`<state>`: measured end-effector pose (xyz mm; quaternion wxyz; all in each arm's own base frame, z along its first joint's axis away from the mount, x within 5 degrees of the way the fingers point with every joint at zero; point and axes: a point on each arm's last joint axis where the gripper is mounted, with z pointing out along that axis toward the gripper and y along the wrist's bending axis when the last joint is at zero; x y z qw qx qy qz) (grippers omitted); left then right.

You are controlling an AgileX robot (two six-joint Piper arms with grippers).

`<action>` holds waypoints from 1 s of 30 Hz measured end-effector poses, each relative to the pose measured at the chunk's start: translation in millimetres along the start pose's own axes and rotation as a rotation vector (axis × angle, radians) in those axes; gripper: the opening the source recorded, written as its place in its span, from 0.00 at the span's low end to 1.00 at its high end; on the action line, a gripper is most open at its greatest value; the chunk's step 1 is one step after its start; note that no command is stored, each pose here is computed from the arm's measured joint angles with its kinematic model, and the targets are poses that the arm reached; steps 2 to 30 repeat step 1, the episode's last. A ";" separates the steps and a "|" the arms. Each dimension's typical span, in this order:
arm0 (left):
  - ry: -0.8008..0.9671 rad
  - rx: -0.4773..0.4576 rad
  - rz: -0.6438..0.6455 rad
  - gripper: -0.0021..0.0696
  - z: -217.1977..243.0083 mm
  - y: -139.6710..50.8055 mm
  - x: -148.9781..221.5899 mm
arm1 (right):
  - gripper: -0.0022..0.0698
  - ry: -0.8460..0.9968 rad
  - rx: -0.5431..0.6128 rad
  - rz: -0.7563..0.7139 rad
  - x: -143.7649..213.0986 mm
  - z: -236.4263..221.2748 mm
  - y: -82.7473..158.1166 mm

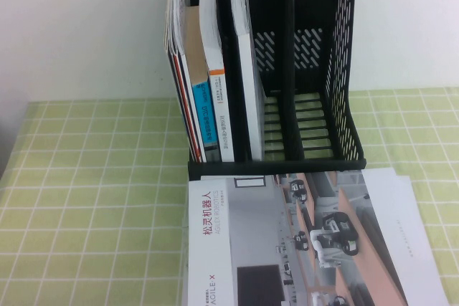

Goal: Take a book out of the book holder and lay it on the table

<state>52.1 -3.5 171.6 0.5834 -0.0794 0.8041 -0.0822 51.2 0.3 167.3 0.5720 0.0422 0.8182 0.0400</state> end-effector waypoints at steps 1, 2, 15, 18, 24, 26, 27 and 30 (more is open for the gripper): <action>0.000 0.000 0.000 0.03 0.0 0.0 0.0 | 0.03 0.000 0.000 0.000 0.0 0.0 0.0; 0.000 0.000 0.000 0.03 0.0 0.0 0.0 | 0.03 0.000 0.000 0.000 0.0 0.0 0.0; 0.000 0.000 0.000 0.03 0.0 0.0 0.0 | 0.03 0.000 0.000 0.000 0.0 0.0 0.0; 0.000 0.000 0.000 0.03 0.0 0.0 0.0 | 0.03 0.000 0.000 0.000 0.0 0.0 0.0; 0.000 0.000 0.000 0.03 0.0 0.0 0.0 | 0.03 0.000 0.000 0.000 0.0 0.0 0.0; 0.000 0.000 0.000 0.03 0.0 0.0 0.0 | 0.03 0.000 0.000 0.000 0.0 0.0 0.0; 0.000 0.000 0.000 0.03 0.0 0.0 0.0 | 0.03 0.000 0.000 0.000 0.0 0.0 0.0; 0.000 0.000 0.000 0.03 0.0 0.0 0.0 | 0.03 0.000 0.000 0.000 0.0 0.0 0.0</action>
